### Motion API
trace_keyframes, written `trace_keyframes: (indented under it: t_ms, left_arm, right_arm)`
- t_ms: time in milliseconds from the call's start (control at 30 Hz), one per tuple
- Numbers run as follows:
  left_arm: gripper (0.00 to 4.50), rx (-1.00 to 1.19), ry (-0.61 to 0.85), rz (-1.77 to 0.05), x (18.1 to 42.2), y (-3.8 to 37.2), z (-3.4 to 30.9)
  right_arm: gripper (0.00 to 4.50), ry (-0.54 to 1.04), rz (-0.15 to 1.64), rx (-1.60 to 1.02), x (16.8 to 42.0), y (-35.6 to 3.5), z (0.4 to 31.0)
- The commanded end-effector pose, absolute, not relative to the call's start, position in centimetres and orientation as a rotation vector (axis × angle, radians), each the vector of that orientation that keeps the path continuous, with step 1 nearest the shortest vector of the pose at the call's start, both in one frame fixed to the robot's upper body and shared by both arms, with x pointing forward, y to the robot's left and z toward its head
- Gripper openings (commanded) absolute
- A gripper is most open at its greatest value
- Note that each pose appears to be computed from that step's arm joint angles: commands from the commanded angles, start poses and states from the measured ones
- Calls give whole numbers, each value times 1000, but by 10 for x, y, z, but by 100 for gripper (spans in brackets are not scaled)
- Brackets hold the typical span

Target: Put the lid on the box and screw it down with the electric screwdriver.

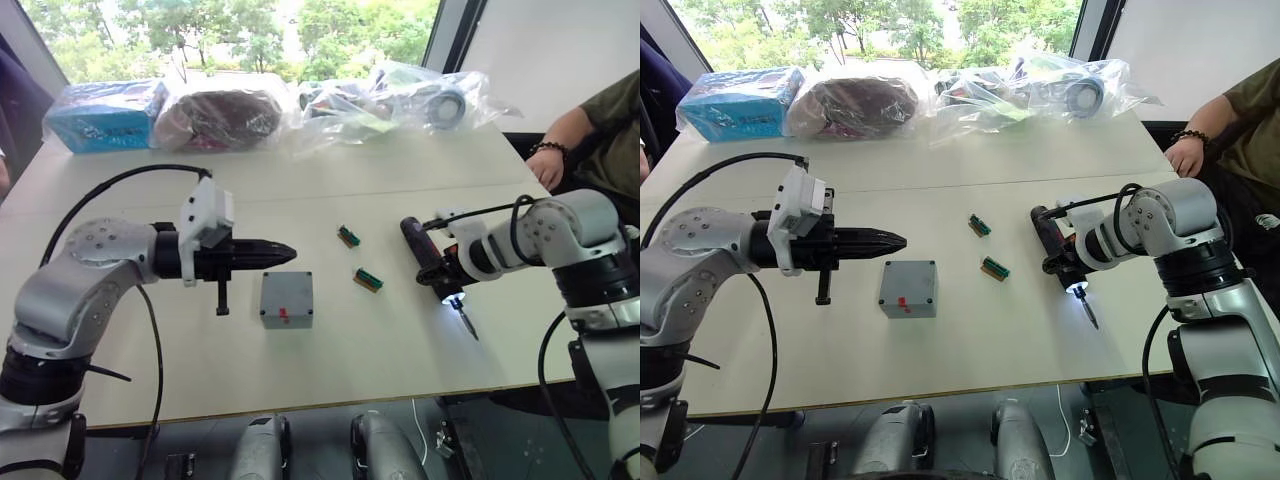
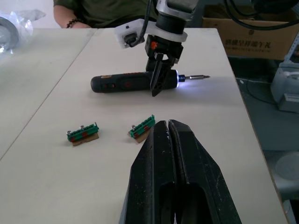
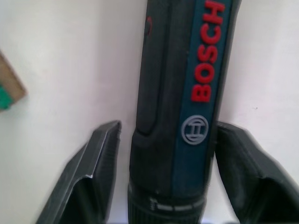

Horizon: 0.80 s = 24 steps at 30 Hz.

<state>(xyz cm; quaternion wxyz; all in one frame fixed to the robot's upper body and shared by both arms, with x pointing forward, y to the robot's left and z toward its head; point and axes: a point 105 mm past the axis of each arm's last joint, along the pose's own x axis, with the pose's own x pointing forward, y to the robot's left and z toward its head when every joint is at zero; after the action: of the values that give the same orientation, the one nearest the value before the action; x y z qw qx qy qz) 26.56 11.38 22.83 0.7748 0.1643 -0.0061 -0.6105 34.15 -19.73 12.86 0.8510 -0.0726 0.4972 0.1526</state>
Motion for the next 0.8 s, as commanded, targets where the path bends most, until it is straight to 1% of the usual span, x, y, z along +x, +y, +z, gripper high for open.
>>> trace_keyframes:
  t_ms: [33,300,433,500,533,567,667,733,800]
  left_arm:
    - [0,391,-48,-1321,261,112,238]
    - [0,392,-40,-1311,262,112,237]
    - [0,405,-15,-1293,264,118,232]
    - [0,407,-7,-1269,264,125,233]
    - [0,415,-3,-1242,267,131,234]
    - [0,421,0,-1223,269,135,234]
    - [0,419,7,-1176,275,145,233]
    - [0,417,16,-1160,277,149,231]
    - [0,408,32,-1148,278,153,228]
  right_arm:
    - [447,1059,293,-168,342,-202,127]
    - [447,1010,297,-233,344,-203,144]
    - [447,864,266,-361,351,-204,176]
    - [447,740,295,-378,354,-196,208]
    - [447,633,347,-406,355,-187,228]
    - [447,564,387,-428,355,-180,240]
    - [447,371,630,-308,342,-144,273]
    - [447,231,763,-307,329,-129,287]
    - [447,96,895,-363,310,-116,290]
